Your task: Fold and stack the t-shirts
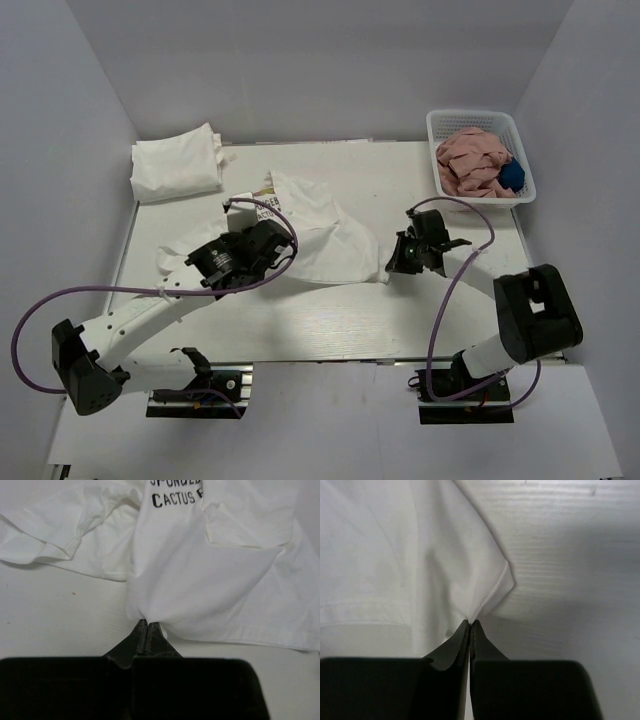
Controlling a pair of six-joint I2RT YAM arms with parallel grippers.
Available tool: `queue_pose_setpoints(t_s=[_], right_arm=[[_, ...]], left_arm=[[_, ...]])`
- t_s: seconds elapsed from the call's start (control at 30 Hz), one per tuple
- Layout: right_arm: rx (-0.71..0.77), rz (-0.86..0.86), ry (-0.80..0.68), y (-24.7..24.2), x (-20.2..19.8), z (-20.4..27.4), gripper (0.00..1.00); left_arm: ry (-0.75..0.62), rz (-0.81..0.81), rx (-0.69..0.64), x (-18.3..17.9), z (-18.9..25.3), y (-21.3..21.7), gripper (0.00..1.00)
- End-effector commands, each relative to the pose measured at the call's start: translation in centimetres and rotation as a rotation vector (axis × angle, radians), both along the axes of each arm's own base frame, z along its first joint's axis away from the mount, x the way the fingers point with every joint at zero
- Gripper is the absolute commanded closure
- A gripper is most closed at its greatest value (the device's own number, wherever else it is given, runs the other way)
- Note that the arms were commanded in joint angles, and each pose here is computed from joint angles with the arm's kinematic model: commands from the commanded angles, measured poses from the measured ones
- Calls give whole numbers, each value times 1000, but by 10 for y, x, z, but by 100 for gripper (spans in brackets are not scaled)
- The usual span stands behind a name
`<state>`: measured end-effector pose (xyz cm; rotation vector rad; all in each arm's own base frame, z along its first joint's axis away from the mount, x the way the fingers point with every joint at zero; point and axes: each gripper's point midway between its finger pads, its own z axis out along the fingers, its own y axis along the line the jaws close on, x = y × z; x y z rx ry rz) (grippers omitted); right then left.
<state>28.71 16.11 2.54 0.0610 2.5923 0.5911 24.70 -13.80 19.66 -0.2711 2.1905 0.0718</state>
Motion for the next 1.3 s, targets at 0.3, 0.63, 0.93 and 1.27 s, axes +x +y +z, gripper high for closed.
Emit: queue_pose_setpoints(t_s=[0.3,0.63,0.93,1.27], right_arm=[[-80,-268,-763,-56,65,278,100],[26,-387,-1321,-98,-5,530,100],[106,-355,-1669,-124,-116,665,100],[193,-383,-1927,-156,-226,722,100]], left_arm=[[-486,116,-179,19,176,35,100],[-856,-211,-348,-9,352,24,100],[-1082,-485,-492,-78,468,37,100],[-1272,-771,-673,-164,524,54,100]])
